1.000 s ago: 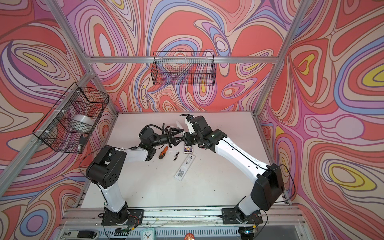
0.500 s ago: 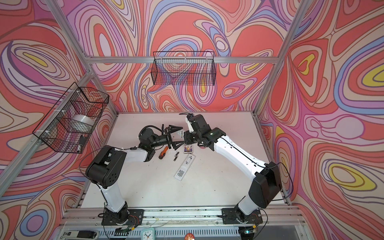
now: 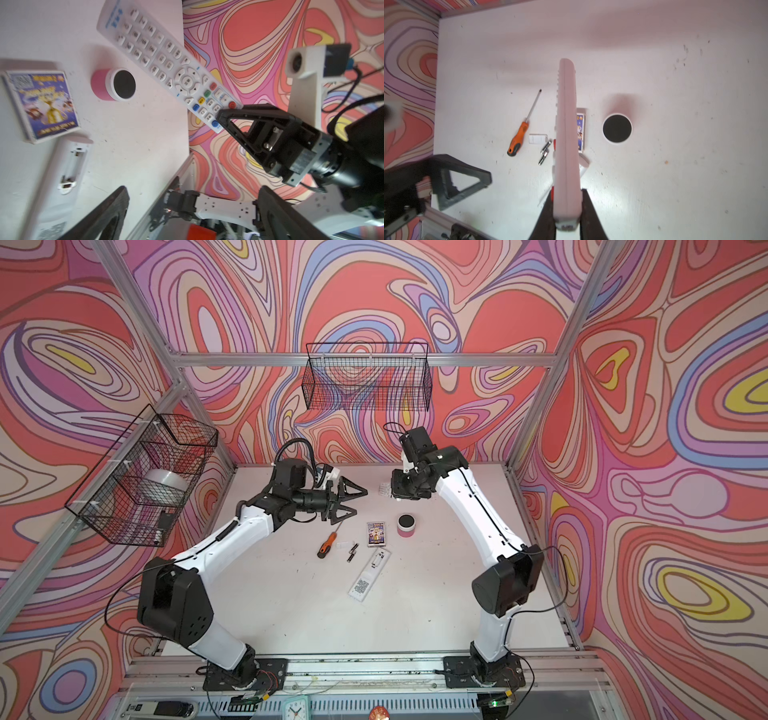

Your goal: Unload the batteries from the remote control

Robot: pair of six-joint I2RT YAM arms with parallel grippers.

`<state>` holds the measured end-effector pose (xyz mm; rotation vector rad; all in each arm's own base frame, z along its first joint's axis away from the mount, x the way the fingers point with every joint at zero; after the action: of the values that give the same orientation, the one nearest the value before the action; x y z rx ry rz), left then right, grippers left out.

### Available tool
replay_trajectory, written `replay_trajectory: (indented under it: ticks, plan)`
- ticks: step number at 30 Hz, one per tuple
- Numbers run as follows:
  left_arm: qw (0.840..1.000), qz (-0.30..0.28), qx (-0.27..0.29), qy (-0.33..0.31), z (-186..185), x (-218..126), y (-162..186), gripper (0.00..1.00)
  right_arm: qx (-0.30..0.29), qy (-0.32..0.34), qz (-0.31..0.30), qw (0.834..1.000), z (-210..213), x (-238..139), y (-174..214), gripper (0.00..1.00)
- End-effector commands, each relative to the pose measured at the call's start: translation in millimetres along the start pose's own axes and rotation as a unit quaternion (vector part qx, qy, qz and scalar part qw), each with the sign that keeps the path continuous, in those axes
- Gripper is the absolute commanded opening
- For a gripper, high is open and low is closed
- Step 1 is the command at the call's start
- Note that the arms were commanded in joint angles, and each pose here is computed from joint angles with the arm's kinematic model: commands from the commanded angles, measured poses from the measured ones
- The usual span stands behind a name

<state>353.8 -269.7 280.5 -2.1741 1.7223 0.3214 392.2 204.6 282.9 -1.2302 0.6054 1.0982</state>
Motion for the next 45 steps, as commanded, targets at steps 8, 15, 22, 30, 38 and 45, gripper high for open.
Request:
replay_trajectory:
  ticks: [8, 15, 22, 30, 38, 45]
  plan:
    - [0.911, 0.022, 0.356, -0.206, 66, -40, 55, 1.00, 0.027, -0.080, 0.169, 0.982, 30, 2, 50, 0.00]
    - [0.848, 0.020, 0.500, -0.177, 56, -23, 70, 1.00, 0.053, -0.149, 0.181, 0.971, 53, 0, 49, 0.00]
    - [0.781, -0.055, 0.606, -0.144, 32, -15, 60, 1.00, 0.049, -0.194, 0.187, 0.962, 67, -1, 51, 0.00]
    - [0.770, -0.062, 0.620, -0.137, 15, -3, 43, 0.90, 0.019, -0.224, 0.192, 0.955, 78, -6, 63, 0.00]
    - [0.761, -0.018, 0.641, -0.104, 6, 14, 51, 0.85, -0.010, -0.243, 0.200, 0.949, 90, -12, 74, 0.00]
    - [0.747, 0.022, 0.655, -0.112, 17, 18, 60, 0.77, -0.023, -0.253, 0.201, 0.946, 95, -18, 80, 0.00]
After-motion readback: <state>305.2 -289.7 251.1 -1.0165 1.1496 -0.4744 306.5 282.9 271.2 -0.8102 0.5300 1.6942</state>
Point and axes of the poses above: each gripper's point midway between its finger pads, its own x axis out along the fingers, its own z axis along the line the jaws close on, y = z × x, the point moved 1 cm from there along -x, back along the fingers, and after that the axes turned 5 degrees about -x, right-handed, at the moved point
